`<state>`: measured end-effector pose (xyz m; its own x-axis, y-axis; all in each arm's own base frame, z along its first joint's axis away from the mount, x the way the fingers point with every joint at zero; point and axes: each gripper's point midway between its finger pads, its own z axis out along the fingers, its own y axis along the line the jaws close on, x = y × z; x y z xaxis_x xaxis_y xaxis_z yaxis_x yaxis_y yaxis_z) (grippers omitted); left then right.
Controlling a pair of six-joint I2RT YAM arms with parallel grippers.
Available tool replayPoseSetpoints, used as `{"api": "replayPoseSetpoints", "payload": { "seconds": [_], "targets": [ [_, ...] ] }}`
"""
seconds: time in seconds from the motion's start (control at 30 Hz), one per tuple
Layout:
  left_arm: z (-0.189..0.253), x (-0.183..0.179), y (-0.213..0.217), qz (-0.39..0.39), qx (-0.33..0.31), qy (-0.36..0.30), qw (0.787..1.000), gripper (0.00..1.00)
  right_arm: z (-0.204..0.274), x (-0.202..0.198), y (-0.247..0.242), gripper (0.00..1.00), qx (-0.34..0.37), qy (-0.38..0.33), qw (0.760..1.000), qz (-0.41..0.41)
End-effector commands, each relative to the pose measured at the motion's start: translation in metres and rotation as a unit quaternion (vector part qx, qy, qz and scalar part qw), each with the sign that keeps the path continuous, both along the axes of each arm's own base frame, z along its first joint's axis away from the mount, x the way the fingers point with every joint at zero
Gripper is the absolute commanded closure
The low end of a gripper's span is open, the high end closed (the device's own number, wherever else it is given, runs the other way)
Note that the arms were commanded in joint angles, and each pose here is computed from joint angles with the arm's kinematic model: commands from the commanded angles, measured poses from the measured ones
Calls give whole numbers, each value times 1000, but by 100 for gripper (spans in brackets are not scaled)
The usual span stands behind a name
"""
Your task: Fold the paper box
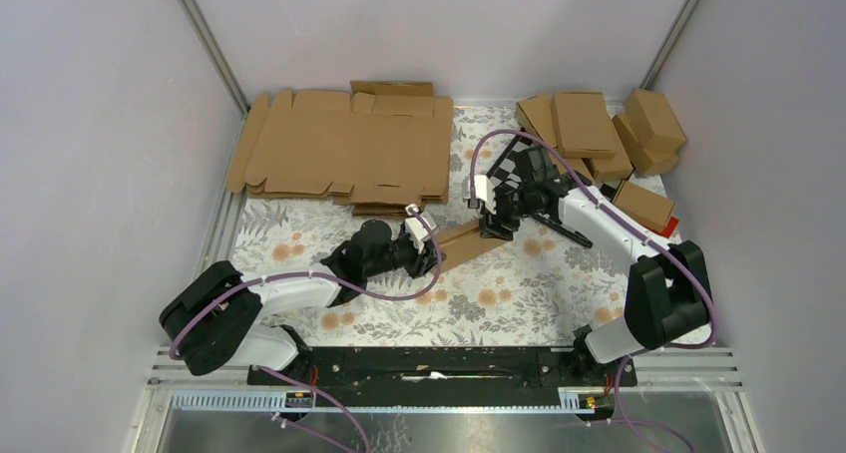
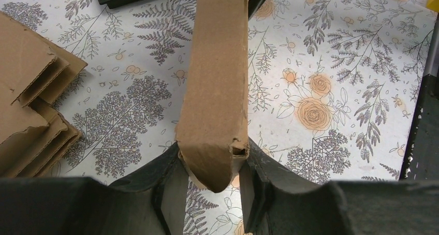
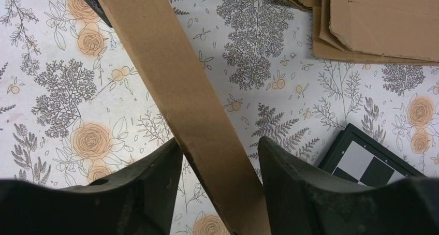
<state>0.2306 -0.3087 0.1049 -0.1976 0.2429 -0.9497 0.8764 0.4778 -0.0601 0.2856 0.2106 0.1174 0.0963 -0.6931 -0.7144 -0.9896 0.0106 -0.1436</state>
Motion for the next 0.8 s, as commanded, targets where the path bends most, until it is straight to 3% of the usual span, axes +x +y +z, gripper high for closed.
{"api": "replayPoseSetpoints", "payload": {
  "seconds": [0.0, 0.1, 0.23, 0.3, 0.53, 0.63, 0.77],
  "targets": [
    [13, 7, -2, 16, -23, -2, 1000, 76, -8, -11, -7, 43, -25, 28, 999, -21],
    [13, 11, 1, 31, -27, 8, 999, 69, -7, -13, -8, 49, -31, 41, 998, -34],
    [23, 16, 12, 67, -44, -4, 997, 37, -4, -9, -9, 56, -42, 51, 995, -75],
    [30, 15, 20, 82, -58, -14, 995, 28, -1, -8, -5, 56, -43, 68, 990, -117],
    [74, 19, 54, 156, -144, -50, 976, 15, 7, 2, 12, 56, -8, 109, 957, -269],
    [82, 26, 64, 175, -175, -14, 969, 13, 3, -6, 19, 49, -4, 134, 946, -294],
    [88, 43, 64, 212, -164, 39, 962, 13, -6, -14, 23, 46, -10, 159, 932, -326]
  ]
}}
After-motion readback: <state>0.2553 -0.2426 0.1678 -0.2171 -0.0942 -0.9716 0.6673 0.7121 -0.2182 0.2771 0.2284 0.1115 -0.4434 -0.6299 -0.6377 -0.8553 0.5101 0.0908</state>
